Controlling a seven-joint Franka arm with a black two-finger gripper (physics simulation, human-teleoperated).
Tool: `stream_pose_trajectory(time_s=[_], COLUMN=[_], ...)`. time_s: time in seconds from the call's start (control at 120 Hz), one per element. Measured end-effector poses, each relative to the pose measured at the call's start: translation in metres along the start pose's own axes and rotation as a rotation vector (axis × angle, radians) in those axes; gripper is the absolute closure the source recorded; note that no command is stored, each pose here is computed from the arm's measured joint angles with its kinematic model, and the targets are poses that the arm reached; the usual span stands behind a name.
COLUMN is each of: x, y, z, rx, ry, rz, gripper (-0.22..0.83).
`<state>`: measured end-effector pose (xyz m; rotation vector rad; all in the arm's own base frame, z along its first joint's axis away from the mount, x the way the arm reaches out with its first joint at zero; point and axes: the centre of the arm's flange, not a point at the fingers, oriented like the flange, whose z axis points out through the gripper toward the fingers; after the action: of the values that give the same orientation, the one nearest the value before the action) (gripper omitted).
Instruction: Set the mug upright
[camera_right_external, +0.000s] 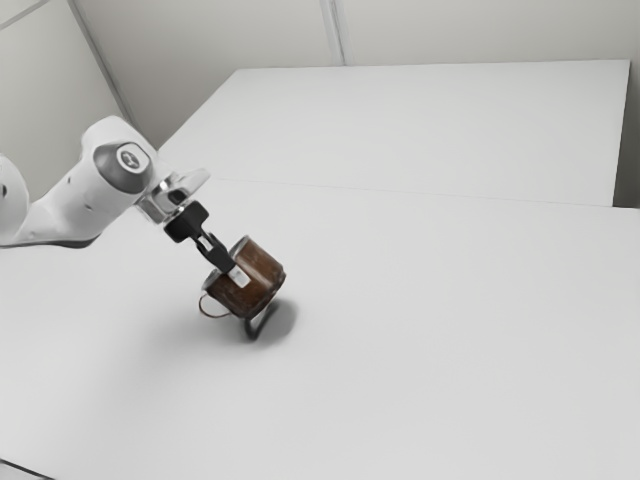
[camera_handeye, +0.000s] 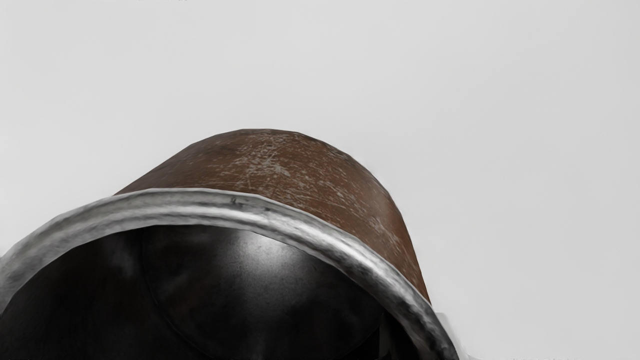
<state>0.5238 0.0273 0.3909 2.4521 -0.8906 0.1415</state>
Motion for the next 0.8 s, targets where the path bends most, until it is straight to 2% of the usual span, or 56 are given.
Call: stream_pose_trajectory(time_s=[0.3, 0.525, 0.633, 0.8], x=[0.047, 0.07, 0.055, -0.005], y=[0.043, 0.068, 0.042, -0.03], z=[0.037, 0.08, 0.071, 0.023], rx=[0.328, 0.417, 0.448, 0.498], ry=[-0.178, -0.249, -0.243, -0.195], rz=[0.185, 0.25, 0.168, -0.069], gripper=[0.78, 0.78, 0.78, 0.78])
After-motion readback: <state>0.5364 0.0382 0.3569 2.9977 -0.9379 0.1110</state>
